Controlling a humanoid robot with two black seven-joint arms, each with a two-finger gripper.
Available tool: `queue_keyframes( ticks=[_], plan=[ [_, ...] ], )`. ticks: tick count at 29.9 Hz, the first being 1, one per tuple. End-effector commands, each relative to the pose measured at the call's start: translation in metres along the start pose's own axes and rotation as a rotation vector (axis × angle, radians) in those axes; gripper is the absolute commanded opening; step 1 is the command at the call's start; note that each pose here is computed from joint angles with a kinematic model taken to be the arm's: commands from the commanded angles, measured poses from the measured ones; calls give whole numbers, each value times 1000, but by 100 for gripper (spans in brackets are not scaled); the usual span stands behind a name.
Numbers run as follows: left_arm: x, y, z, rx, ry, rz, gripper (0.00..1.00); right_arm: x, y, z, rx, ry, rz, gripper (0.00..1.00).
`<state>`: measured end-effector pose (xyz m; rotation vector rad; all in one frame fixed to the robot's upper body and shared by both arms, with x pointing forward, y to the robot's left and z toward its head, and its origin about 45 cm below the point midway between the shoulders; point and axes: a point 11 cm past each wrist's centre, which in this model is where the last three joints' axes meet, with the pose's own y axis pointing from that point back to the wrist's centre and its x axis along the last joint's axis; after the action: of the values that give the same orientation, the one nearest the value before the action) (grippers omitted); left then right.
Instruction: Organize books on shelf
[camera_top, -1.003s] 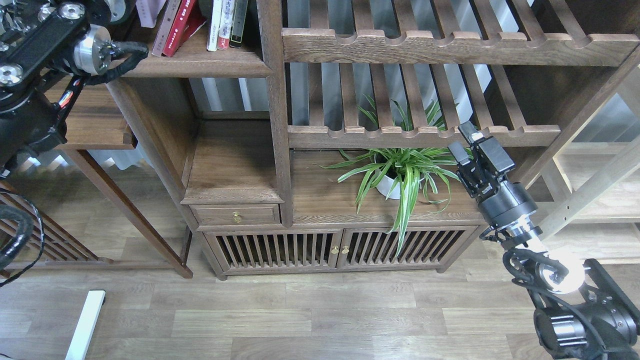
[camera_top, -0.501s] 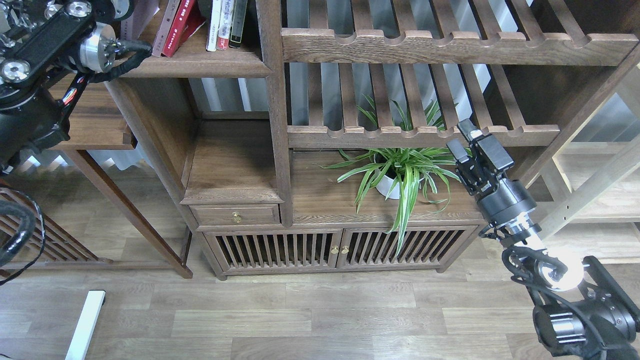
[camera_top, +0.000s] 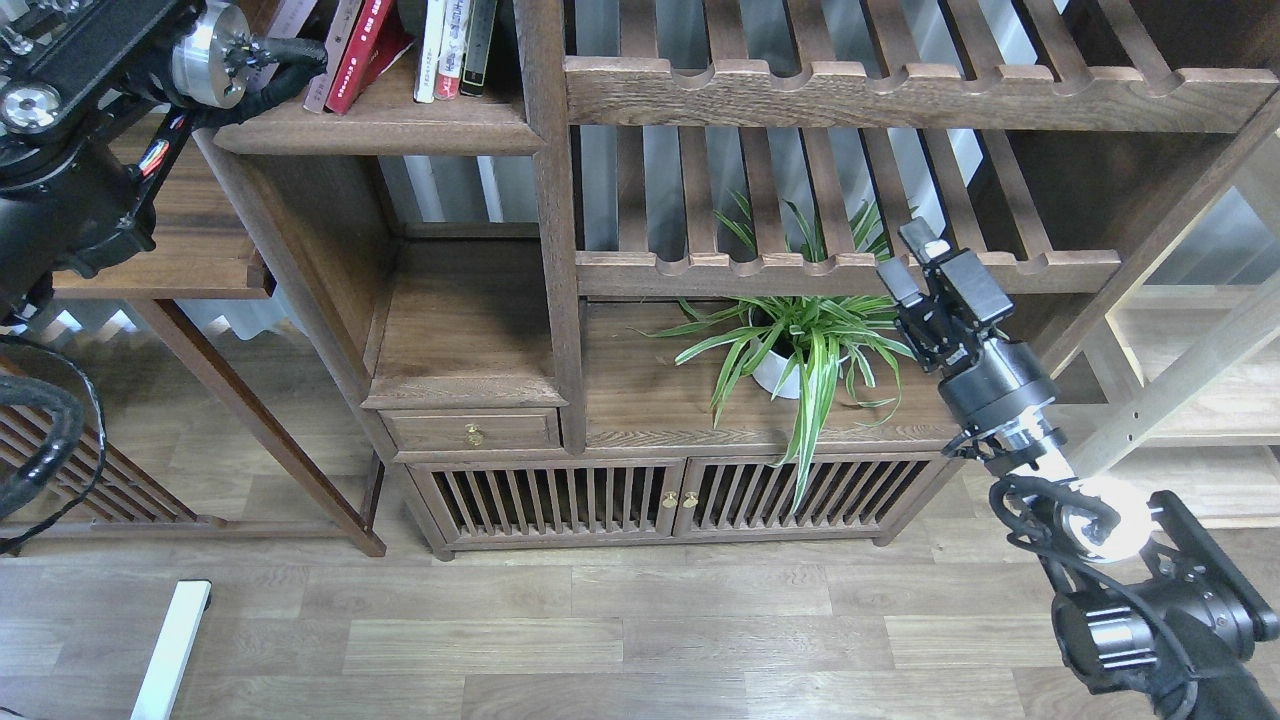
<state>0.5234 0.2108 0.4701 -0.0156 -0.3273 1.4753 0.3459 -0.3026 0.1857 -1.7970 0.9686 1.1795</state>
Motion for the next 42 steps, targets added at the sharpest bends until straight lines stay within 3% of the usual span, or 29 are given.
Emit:
queue_keyframes(
  ticks=[1,7,11,19,29,34,42],
  plan=[
    [1,1,14,-71,96,-2,95,-5,-9,5,-21,2,-18,81],
    [7,9,23,-134,353,-69,99,-6,-15,14,-38,-9,-28,81],
    [-3,16,33,-227,484,-261,99,-9,-16,10,-34,-2,-35,82],
    [16,44,51,-478,775,-571,99,-33,-38,11,-59,33,-110,82],
    [12,48,33,-469,993,-546,99,-52,-57,3,-43,51,-170,82],
    [-34,69,-19,-352,1096,-582,99,-63,-64,2,-56,77,-198,82],
    [-115,120,-26,-268,1242,-774,98,-85,-73,-1,-51,93,-263,82]
  ],
)
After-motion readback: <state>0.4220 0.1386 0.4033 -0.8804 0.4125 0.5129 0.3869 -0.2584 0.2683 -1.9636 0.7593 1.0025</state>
